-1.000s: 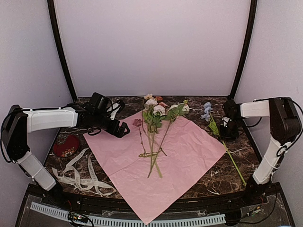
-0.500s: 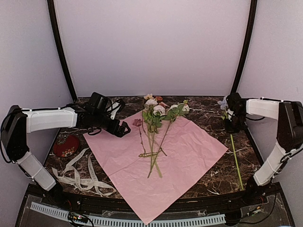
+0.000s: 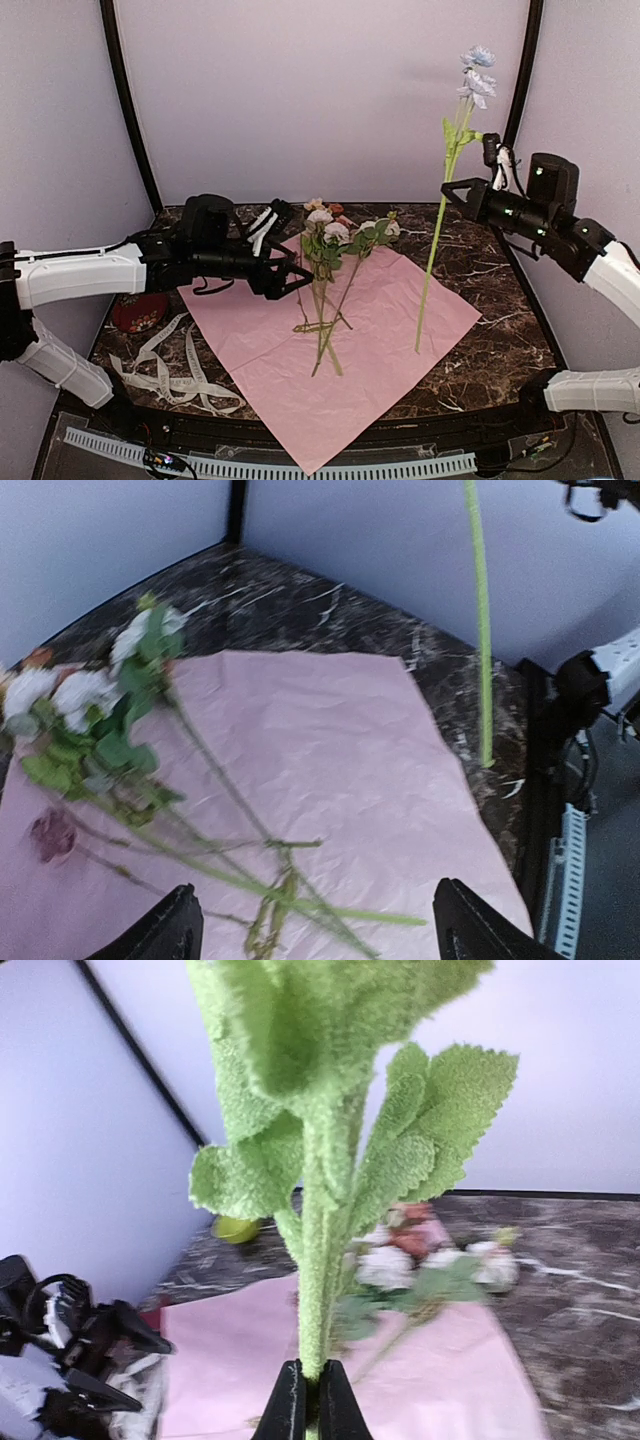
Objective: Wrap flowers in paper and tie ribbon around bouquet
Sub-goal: Pass from the right arm to the left
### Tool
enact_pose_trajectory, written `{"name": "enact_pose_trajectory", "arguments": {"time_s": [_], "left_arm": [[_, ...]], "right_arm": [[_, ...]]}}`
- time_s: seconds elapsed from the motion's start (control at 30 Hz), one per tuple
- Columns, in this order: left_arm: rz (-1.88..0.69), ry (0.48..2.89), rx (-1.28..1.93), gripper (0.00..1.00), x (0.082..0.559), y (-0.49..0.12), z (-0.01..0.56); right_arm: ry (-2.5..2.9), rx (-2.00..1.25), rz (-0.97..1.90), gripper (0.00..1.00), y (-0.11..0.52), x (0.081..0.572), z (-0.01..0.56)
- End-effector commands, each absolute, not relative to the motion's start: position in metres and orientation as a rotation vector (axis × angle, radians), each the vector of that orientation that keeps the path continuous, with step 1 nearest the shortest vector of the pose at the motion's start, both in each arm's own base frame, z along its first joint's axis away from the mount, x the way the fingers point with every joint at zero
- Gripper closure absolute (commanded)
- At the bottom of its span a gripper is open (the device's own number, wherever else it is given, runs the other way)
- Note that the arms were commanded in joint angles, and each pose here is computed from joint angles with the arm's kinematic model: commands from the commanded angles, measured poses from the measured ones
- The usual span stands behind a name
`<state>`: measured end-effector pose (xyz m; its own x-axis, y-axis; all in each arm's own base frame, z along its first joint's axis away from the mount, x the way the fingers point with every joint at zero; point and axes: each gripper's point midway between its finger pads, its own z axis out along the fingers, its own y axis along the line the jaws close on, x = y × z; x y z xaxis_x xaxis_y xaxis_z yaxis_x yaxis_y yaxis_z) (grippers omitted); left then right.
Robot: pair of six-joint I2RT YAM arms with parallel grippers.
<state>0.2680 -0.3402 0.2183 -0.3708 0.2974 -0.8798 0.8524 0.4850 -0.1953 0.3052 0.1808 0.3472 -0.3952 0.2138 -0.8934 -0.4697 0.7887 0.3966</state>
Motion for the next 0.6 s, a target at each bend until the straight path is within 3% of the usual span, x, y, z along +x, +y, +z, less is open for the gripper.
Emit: {"name": "enact_pose_trajectory", "arguments": {"time_s": [0.0,0.23,0.3,0.37,0.5,0.57], "left_arm": [[-1.142,1.615,0.962,0.17,0.231,-0.381,0.299],[-1.246,1.629,0.967,0.16,0.220,-0.404,0.295],[-1.212,1.693,0.931,0.20,0.228,-0.404,0.283],[-1.186,1.724,0.913,0.35,0.232,-0.401,0.275],[-1.144,1.743,0.838,0.86,0.239,-0.392,0.270],[-1.128,1.744,0.803,1.00,0.241,-0.387,0.269]], "right_arm": [[1.602,-0.393,1.288,1.00,0.275,0.261,0.377],[1.578,-0.595,1.474,1.00,0.371,0.233,0.369],[1.589,-0.637,1.503,1.00,0.390,0.228,0.364],[1.599,-0.665,1.524,1.00,0.404,0.225,0.356],[1.615,-0.666,1.545,1.00,0.413,0.225,0.350],[1.607,-0.672,1.551,1.00,0.415,0.224,0.350]]}}
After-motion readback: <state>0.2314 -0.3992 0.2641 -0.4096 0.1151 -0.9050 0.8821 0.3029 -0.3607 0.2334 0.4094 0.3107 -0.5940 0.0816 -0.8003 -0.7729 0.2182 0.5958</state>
